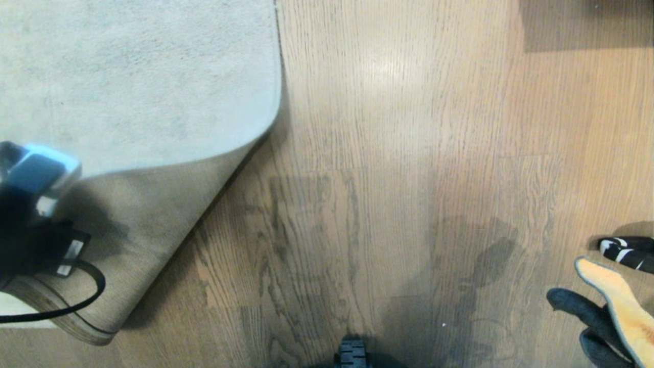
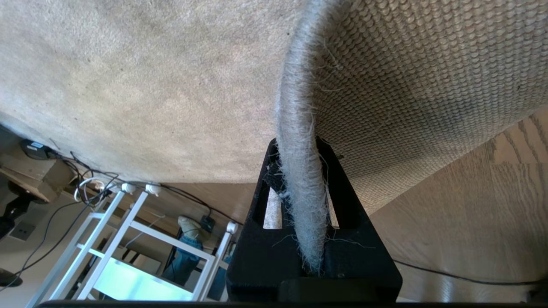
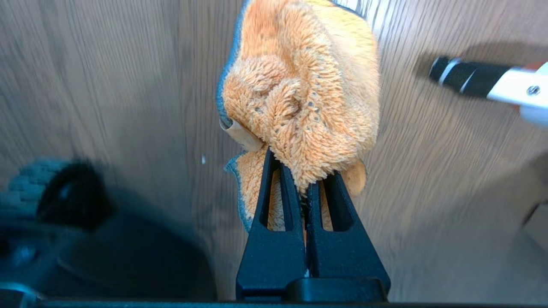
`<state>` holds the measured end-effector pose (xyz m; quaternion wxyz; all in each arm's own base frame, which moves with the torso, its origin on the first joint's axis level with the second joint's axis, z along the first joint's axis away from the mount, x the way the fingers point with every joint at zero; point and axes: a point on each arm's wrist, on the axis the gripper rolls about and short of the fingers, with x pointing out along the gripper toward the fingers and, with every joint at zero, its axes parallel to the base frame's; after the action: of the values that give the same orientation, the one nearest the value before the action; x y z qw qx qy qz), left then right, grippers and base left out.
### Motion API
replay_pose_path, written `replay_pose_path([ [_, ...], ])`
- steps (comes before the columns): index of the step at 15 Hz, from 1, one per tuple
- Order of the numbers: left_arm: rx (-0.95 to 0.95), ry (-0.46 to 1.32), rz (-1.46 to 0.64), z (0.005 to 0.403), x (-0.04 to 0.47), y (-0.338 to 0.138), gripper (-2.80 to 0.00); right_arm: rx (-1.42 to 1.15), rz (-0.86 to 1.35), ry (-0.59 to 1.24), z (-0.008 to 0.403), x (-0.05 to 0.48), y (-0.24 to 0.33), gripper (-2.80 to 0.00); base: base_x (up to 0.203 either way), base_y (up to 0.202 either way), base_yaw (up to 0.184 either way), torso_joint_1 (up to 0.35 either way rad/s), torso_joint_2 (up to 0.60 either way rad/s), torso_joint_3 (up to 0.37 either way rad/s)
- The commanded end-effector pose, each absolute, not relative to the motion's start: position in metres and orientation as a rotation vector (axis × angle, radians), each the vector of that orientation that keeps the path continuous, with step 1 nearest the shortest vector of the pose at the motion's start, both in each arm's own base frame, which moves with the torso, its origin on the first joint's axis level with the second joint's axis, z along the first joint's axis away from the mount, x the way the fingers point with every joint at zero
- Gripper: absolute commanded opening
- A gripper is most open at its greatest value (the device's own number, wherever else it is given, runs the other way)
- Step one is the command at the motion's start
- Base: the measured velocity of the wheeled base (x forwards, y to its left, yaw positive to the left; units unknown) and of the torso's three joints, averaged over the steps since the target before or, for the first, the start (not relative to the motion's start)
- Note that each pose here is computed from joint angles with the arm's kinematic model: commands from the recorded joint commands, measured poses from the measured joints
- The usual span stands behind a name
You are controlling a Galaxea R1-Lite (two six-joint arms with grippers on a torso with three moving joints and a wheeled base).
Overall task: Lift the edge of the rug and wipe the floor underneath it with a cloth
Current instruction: Lay down the carpet
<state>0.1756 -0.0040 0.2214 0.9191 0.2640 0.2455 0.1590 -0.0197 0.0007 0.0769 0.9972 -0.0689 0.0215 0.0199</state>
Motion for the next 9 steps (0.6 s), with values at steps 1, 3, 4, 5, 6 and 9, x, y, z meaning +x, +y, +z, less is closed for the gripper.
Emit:
replay_pose_path([
  [1,0.545,0.503,0.33,0.2218,0.1752,-0.0039,-2.8,-0.138,0.035,0.001,0.0752,-0.0228,0.0008,-2.8,0.0,0.0,0.0,0.0,0.0,0.0],
  [3,0.543,0.504,0.329,0.2213,0.1752,-0.004,-2.8,-0.136,0.035,0.001,0.0752,-0.0228,0.0008,-2.8,0.0,0.0,0.0,0.0,0.0,0.0],
  [4,0.543,0.504,0.329,0.2213,0.1748,-0.0039,-2.8,-0.136,0.035,0.001,0.0752,-0.0228,0.0008,-2.8,0.0,0.0,0.0,0.0,0.0,0.0],
  [5,0.543,0.503,0.329,0.2214,0.1744,-0.0039,-2.8,-0.135,0.035,0.001,0.0752,-0.0228,0.0008,-2.8,0.0,0.0,0.0,0.0,0.0,0.0],
  [6,0.544,0.503,0.327,0.221,0.1743,-0.0041,-2.8,-0.133,0.035,0.001,0.0752,-0.0228,0.0008,-2.8,0.0,0.0,0.0,0.0,0.0,0.0],
  [9,0.548,0.49,0.297,0.2216,0.1725,-0.01,-2.8,-0.133,0.035,0.001,0.0752,-0.0228,0.0008,-2.8,0.0,0.0,0.0,0.0,0.0,0.0],
])
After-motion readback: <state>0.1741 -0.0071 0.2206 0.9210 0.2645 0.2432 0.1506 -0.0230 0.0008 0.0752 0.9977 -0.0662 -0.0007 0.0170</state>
